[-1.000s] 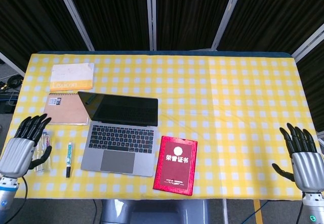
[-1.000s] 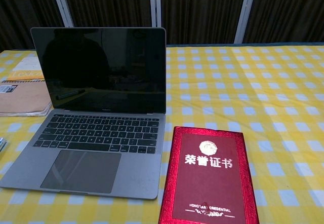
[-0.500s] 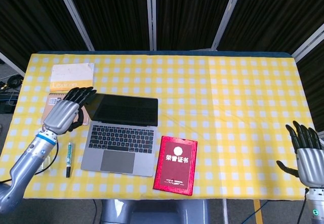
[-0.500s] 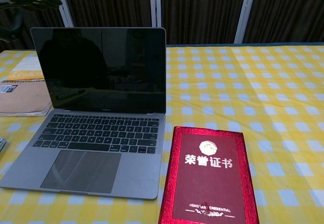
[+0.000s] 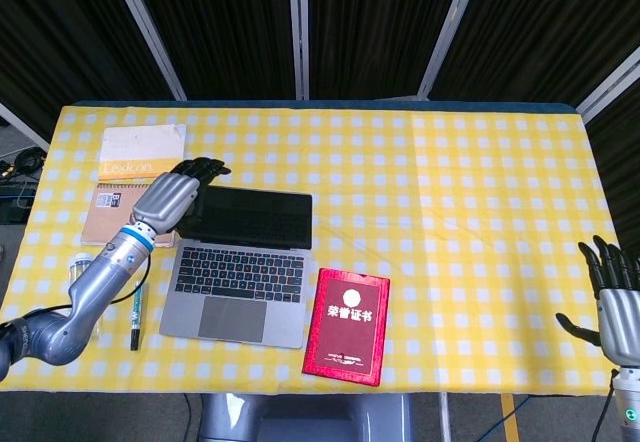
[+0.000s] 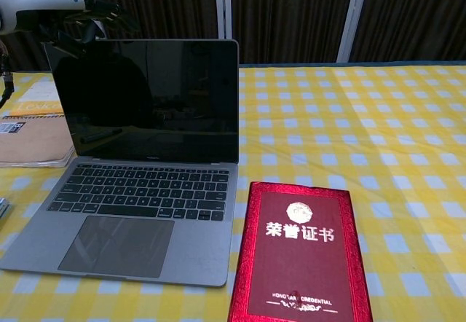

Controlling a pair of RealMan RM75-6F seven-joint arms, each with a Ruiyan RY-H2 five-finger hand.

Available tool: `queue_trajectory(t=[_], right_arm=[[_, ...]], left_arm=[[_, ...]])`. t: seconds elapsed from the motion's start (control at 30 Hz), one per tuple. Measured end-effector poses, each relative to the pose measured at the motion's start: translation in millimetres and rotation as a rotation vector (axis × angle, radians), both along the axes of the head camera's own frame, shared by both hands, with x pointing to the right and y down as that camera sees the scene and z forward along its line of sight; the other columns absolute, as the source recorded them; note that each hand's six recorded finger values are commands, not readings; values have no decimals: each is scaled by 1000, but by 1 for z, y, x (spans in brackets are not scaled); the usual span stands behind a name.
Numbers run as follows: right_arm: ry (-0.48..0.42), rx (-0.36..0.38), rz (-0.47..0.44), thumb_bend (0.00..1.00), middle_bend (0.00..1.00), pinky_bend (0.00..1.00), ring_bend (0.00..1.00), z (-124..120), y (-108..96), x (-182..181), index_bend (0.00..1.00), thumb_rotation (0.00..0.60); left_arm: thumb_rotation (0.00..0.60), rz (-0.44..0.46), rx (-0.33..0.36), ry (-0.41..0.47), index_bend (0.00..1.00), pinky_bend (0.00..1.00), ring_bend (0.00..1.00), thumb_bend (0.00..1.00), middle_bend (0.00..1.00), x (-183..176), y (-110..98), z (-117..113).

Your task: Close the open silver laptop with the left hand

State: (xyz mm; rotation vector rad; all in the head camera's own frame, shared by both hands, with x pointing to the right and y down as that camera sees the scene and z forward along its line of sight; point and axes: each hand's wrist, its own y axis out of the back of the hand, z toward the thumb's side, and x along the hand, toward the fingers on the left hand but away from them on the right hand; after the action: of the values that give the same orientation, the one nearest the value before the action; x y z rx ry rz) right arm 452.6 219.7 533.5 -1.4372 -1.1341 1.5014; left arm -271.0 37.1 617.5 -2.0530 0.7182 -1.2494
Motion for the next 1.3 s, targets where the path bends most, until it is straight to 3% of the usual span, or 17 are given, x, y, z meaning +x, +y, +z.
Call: queue_trajectory(t=[0.4,0.9,1.3], right_arm=[[-6,17,0,0,0,0,0,-6,1,0,28,600],[-3,19,-9,0,0,0,0,-6,2,-3,29,600],[-3,23,-11,0,0,0,0,-7,2,-4,29,600]], left_arm=[[600,7,-57,-28,297,351,295,1000,292,-5,7,-1],[600,49,-79,-18,322,367,310,1000,309,-18,27,-20],[600,76,-149,40,322,368,310,1000,309,-21,51,-34]])
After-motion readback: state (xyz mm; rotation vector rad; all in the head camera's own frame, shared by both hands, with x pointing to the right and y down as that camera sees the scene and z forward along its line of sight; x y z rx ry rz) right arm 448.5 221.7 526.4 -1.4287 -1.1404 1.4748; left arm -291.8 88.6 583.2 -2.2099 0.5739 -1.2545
